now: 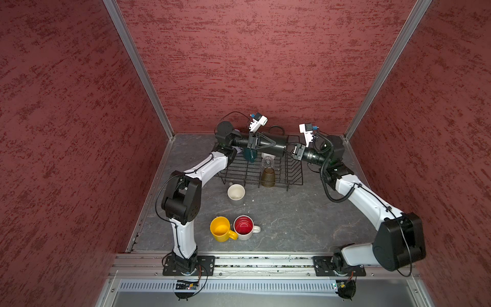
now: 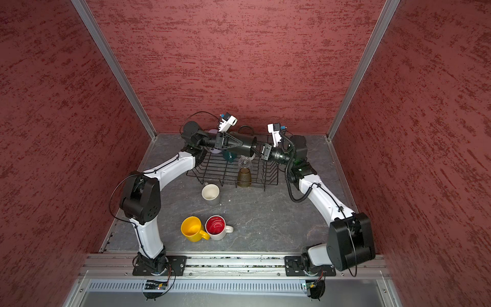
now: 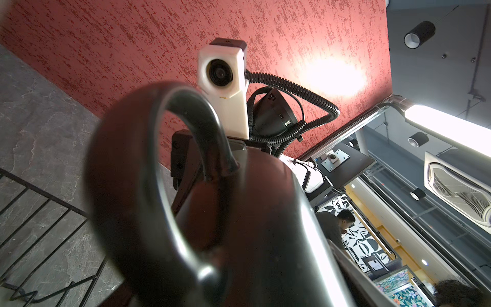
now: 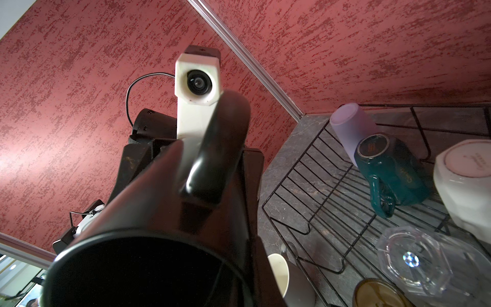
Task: Load the cups into the dish rack
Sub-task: 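Open the right gripper and draw it back while the left gripper holds the black mug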
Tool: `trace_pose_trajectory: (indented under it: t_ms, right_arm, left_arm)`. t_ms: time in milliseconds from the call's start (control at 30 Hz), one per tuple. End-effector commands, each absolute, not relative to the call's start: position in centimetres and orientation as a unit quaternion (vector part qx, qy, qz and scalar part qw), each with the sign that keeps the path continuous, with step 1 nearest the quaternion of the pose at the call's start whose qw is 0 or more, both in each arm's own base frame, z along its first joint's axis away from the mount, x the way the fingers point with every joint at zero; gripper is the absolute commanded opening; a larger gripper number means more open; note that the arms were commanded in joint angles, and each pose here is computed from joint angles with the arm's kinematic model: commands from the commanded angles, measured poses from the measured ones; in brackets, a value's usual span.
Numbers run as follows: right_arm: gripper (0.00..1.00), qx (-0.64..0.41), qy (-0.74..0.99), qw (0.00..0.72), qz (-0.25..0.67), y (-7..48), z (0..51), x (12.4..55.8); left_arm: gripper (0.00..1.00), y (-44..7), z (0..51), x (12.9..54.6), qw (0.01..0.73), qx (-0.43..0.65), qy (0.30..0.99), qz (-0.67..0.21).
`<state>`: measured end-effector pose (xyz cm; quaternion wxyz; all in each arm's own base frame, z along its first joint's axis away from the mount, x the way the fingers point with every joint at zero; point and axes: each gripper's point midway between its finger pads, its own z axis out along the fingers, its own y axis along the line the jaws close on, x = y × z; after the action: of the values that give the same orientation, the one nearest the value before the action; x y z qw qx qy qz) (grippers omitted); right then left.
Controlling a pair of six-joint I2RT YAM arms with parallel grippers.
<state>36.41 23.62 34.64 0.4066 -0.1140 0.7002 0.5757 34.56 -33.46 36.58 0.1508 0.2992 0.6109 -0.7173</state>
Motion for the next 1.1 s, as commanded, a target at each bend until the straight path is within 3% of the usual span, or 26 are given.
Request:
trace_pose_trajectory:
  t_ms: [0,167,267,367,733,1067]
  right_arm:
    - [0.00,-0.132,0.680,0.445,0.568,23.3,36.8,35.7]
    - [0.00,-0.136,0.677,0.445,0.570,23.3,37.0,35.6]
    - [0.02,-0.132,0.681,0.446,0.565,23.2,37.0,35.6]
    - [0.15,-0.119,0.693,0.454,0.548,22.7,36.7,35.9]
    - [0.39,-0.033,0.736,0.475,0.481,19.2,35.3,37.6]
    - [0.64,0.087,0.774,0.506,0.370,13.0,32.3,37.7]
  left_arm:
    - [0.22,-33.7,37.7,35.0,0.168,0.298,0.604,-0.720]
    - [0.23,-33.7,37.7,35.1,0.167,0.298,0.605,-0.719]
    - [0.13,-33.7,37.7,35.2,0.169,0.297,0.605,-0.719]
    - [0.00,-33.7,37.7,35.6,0.171,0.291,0.608,-0.719]
    - [0.00,-34.0,35.6,37.3,0.176,0.261,0.654,-0.688]
    - [0.00,-34.1,31.4,41.0,0.200,0.220,0.759,-0.580]
